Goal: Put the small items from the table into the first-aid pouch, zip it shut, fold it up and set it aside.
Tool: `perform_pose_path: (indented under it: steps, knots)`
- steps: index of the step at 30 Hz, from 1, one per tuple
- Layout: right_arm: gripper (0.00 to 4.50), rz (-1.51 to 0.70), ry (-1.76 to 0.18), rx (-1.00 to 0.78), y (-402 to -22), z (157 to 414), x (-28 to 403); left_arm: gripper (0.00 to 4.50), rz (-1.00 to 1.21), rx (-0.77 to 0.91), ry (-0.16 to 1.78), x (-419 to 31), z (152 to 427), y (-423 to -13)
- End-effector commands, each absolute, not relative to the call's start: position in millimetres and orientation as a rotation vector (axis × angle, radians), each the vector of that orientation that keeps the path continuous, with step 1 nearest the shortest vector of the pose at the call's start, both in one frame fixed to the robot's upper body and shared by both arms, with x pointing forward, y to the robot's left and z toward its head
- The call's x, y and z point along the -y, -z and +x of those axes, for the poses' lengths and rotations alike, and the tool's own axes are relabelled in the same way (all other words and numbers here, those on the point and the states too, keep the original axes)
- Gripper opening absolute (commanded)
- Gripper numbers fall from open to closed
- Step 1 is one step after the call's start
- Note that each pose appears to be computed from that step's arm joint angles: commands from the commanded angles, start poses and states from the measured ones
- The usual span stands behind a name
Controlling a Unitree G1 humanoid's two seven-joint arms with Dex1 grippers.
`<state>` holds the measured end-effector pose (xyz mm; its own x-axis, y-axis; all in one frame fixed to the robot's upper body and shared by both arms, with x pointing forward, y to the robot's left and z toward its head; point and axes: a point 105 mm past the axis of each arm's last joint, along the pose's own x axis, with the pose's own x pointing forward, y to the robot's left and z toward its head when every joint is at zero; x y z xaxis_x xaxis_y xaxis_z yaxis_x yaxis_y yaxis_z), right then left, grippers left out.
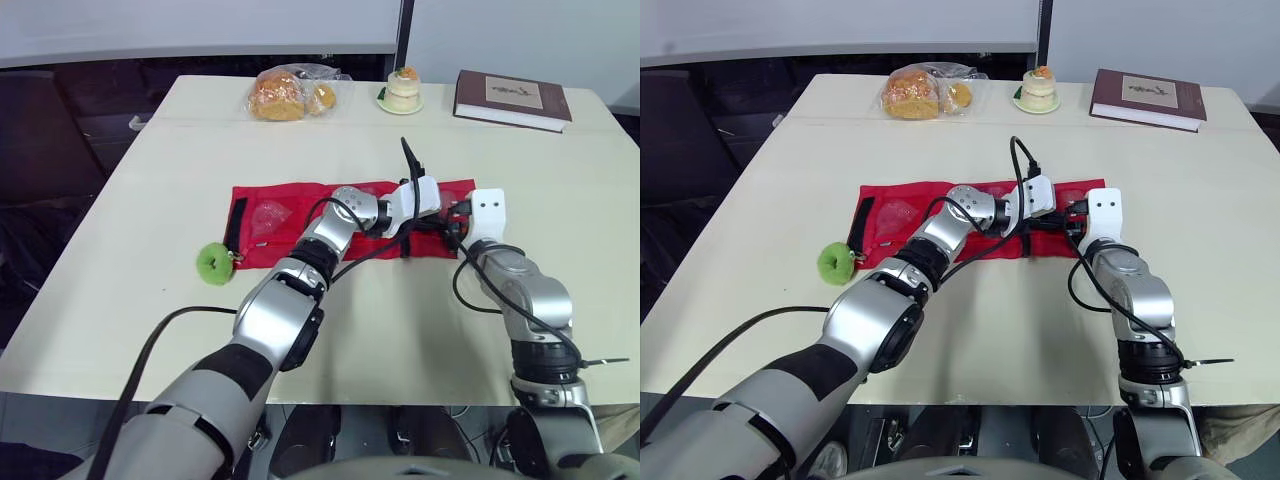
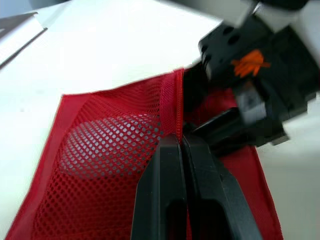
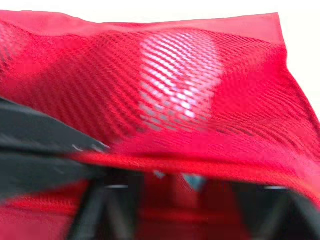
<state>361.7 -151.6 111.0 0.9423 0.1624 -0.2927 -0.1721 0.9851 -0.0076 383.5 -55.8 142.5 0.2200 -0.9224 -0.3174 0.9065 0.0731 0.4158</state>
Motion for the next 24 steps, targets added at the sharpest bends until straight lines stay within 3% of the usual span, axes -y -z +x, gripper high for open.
perform_pose_path:
  steps: [1, 9, 12, 16, 24]
  knots:
    - [2.76, -0.094, -0.27, -0.227, -131.6, 344.8, 144.7, 0.0, 0.573, 0.071, 1.37, 63.1, 382.3, -152.2]
    - [2.76, -0.163, -0.356, -0.245, -135.5, 317.1, 145.8, 0.0, 0.561, 0.066, 1.358, 62.3, 384.3, -153.5]
    - [1.93, -0.182, -0.344, -0.244, -134.7, 315.5, 150.3, 0.0, 0.558, 0.068, 1.362, 64.0, 383.7, -154.7]
    - [0.06, -0.192, -0.323, -0.244, -131.1, 322.2, 151.5, 0.0, 0.558, 0.072, 1.368, 65.0, 382.8, -155.6]
    - [0.06, -0.236, -0.276, -0.185, -128.2, 363.0, 141.9, 0.0, 0.563, 0.081, 1.383, 63.3, 382.0, -158.4]
